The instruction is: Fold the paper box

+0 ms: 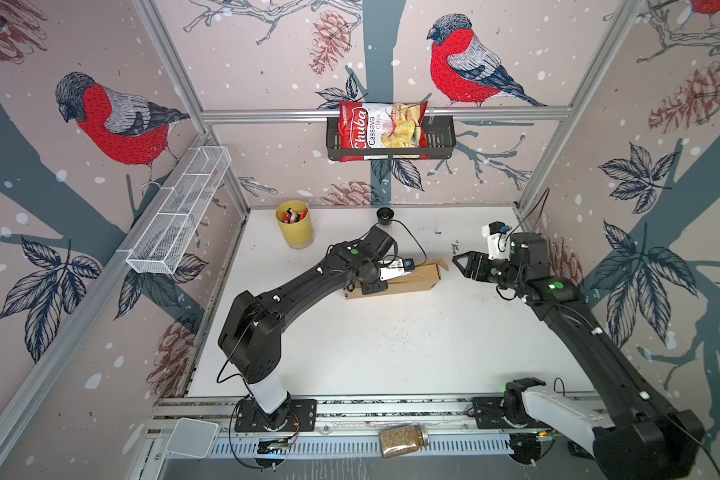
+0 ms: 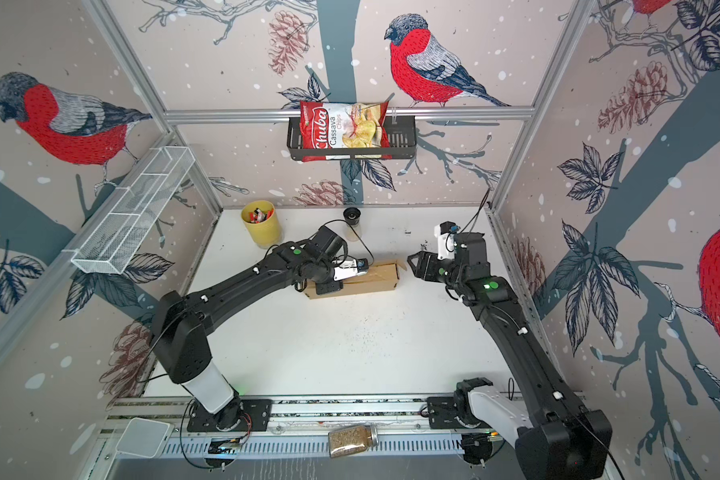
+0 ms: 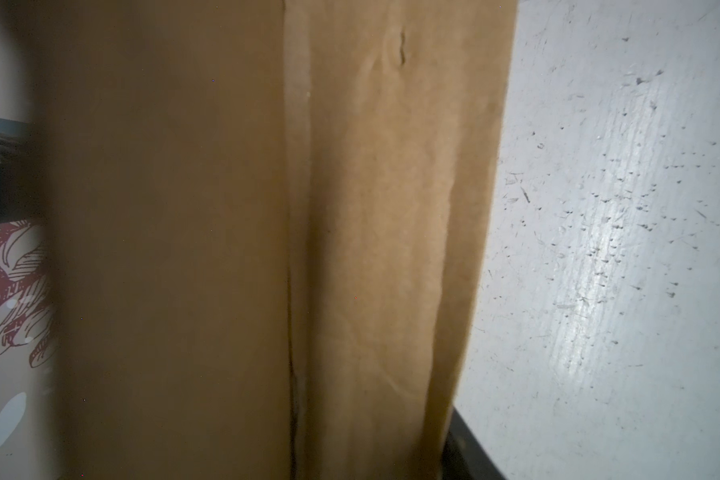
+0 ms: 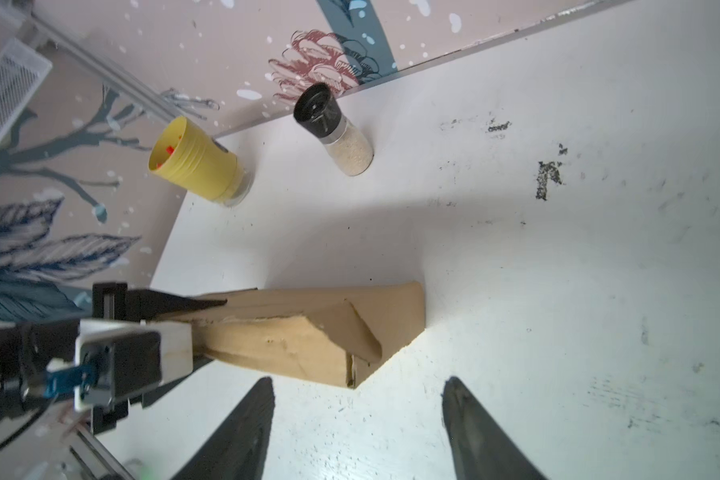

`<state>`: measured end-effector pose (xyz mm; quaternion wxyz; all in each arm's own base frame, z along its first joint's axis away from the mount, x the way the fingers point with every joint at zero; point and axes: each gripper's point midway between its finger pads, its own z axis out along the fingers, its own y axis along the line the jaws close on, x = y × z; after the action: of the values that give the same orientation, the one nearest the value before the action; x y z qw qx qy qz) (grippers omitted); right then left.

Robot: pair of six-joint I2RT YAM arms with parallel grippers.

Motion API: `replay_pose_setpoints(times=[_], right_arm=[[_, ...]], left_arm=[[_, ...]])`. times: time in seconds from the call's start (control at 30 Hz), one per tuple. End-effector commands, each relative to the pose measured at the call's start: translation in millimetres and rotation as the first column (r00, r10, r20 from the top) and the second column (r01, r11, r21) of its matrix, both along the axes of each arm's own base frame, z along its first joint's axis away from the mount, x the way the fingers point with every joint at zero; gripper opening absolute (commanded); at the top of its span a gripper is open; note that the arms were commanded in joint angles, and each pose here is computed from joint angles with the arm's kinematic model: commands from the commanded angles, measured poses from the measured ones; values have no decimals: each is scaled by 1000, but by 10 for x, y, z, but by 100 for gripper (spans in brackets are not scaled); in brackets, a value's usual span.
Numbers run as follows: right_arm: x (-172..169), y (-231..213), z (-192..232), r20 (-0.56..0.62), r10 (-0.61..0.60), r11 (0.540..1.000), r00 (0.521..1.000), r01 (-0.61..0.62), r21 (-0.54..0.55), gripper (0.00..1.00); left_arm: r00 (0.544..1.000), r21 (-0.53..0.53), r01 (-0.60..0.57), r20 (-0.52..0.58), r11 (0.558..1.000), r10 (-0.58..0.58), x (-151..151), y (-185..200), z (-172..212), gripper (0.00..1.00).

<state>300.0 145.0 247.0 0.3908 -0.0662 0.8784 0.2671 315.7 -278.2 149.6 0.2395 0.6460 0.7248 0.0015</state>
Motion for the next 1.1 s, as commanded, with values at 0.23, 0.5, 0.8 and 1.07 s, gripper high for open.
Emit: replay_pose_setpoints(times=[0.23,0.5,0.8,1.07], right_arm=[[91,224,-216,25,180,878,983,-149,-455,47],[252,326,-427,-14,191,820,981,-168,-547,42],[290,427,-528,-40,200,825,979,-191,-532,21],[204,481,-607,-122,204,835,971,-238,-496,12]], left_arm=[[999,19,5,-42,1000,-4,-47,52,-72,44],[999,20,4,-36,1000,-3,-45,59,-57,44],[1000,23,0,-29,1000,1,-24,59,-58,43],[999,19,-36,40,999,35,108,66,35,54]])
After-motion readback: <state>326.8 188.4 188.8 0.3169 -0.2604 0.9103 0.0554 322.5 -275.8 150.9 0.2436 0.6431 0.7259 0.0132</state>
